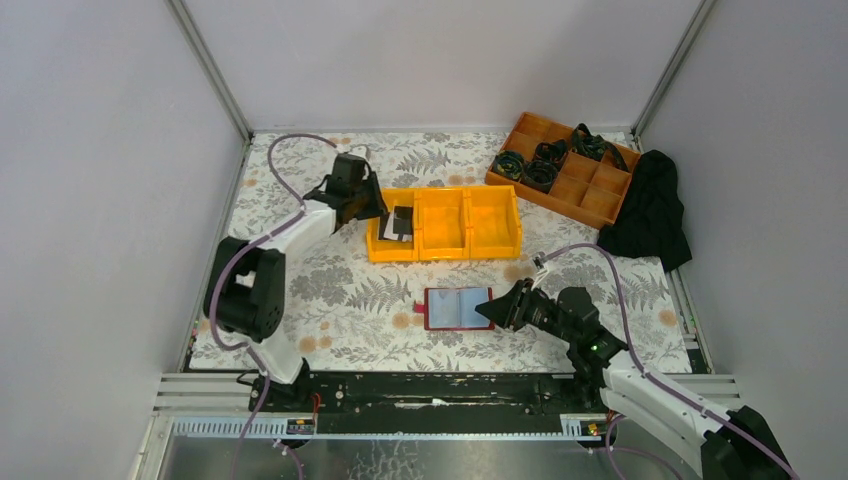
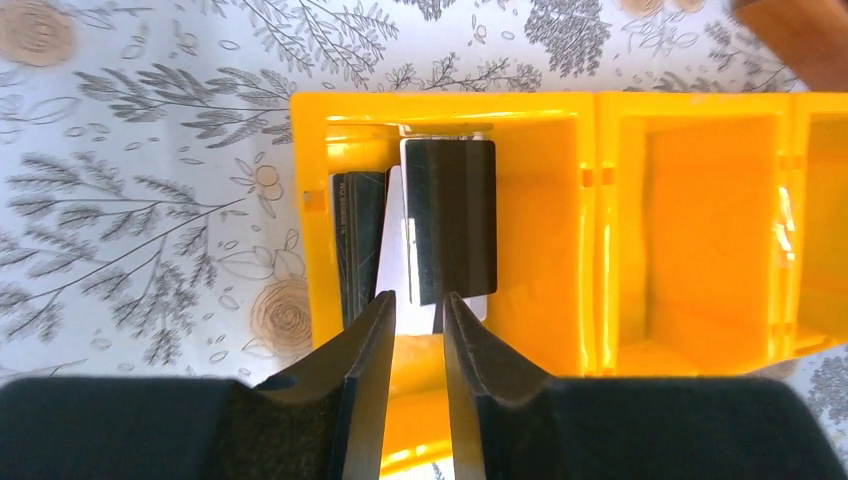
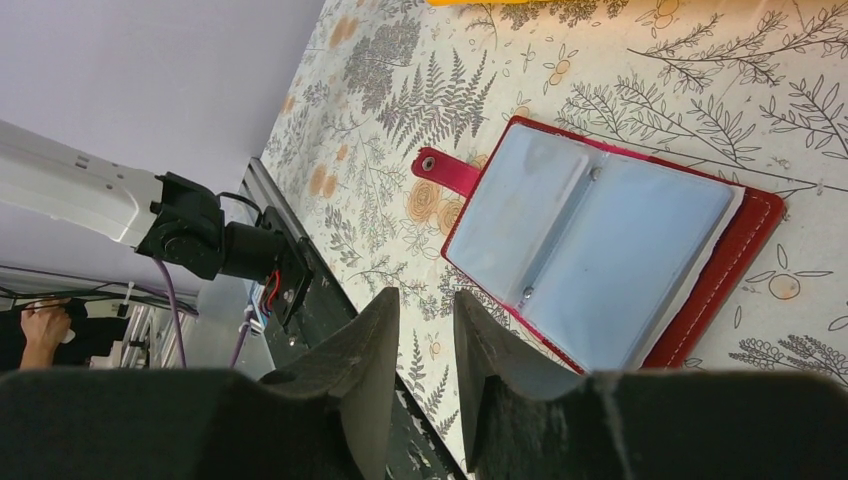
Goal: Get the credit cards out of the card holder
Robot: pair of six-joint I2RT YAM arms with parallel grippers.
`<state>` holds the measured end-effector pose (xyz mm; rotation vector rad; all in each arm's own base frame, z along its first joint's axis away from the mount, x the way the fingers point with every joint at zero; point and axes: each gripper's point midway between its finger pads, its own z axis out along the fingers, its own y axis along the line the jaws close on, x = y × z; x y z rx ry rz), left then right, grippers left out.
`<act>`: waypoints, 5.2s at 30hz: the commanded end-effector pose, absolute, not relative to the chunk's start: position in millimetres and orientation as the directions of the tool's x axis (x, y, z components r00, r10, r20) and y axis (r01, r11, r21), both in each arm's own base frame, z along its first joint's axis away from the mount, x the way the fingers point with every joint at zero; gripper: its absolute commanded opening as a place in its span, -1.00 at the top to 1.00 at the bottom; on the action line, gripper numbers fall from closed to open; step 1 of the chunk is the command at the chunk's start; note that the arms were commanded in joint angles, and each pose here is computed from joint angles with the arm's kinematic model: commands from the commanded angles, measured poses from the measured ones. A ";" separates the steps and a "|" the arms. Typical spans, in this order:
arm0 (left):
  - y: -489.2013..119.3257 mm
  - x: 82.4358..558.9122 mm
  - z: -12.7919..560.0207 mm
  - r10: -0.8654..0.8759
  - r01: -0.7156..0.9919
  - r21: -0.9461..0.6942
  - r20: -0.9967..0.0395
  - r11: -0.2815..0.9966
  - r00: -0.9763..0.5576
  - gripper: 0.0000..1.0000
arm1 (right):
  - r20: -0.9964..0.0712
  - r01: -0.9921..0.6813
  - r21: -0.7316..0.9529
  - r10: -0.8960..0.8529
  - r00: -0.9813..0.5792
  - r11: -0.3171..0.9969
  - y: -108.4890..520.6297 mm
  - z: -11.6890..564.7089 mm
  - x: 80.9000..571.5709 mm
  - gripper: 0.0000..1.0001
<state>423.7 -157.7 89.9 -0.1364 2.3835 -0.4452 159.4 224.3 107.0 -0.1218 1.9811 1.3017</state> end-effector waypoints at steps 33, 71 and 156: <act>-324.5 191.5 67.4 -0.142 0.457 -0.589 -0.702 0.666 -0.698 0.77 | -0.625 -0.414 0.684 0.191 -0.756 0.600 251.1 74.7 189.3 0.16; -316.1 189.1 20.0 -0.054 0.396 -0.523 -0.651 0.755 -0.757 0.34 | -0.565 -0.290 0.669 0.216 -0.796 0.684 237.5 40.1 191.1 -0.25; -335.4 127.7 36.7 -0.164 0.327 -0.898 -0.384 0.294 -0.909 0.55 | -0.600 -0.044 0.399 0.224 -0.768 0.916 161.8 34.7 213.3 -0.34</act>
